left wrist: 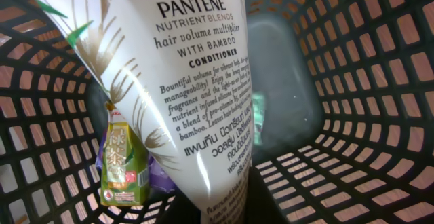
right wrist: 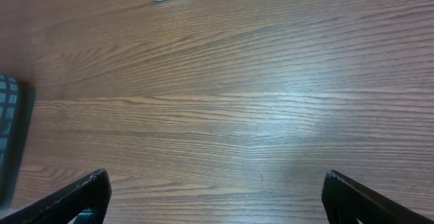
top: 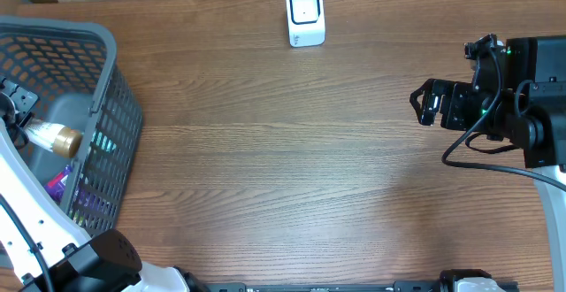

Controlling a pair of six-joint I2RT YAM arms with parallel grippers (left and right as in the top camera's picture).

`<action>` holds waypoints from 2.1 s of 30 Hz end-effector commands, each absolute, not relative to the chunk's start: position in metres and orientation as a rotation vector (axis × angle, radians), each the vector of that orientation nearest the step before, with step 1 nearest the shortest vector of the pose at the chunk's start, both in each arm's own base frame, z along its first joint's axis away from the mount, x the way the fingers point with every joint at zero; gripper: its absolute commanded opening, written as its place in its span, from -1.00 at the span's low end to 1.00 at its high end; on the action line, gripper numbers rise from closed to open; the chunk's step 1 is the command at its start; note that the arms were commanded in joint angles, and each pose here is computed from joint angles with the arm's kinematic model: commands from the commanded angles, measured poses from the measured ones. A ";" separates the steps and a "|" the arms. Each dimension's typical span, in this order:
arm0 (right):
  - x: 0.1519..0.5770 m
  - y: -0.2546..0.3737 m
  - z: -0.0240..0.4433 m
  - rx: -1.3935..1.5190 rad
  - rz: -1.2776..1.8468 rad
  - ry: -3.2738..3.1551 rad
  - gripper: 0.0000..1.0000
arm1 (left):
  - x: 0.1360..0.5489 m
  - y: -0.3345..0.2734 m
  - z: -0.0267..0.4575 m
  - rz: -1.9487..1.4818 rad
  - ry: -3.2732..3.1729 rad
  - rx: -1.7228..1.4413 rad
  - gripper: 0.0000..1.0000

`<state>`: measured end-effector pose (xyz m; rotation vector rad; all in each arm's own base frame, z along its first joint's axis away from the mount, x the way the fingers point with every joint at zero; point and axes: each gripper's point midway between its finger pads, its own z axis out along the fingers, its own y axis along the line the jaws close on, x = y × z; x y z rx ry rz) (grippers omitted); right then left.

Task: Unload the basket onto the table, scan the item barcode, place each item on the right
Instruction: 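Grasp the white Pantene conditioner tube and lift it out, then set the white tube upright on the table and release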

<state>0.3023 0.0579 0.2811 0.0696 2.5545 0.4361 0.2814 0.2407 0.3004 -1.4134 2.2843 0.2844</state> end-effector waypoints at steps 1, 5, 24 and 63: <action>0.305 0.060 0.291 0.057 0.443 2.524 1.00 | 0.281 0.242 0.325 0.305 2.207 -1.372 -0.92; 0.306 0.060 0.292 0.056 0.443 2.520 1.00 | 0.320 0.216 0.361 0.178 2.206 -1.021 -0.92; 0.311 0.060 0.275 0.071 0.446 2.586 1.00 | 0.401 -0.100 0.234 -0.189 2.757 0.455 -0.92; 0.321 0.060 0.261 0.080 0.446 2.623 1.00 | 0.437 -0.020 0.272 -0.063 2.782 -0.149 0.05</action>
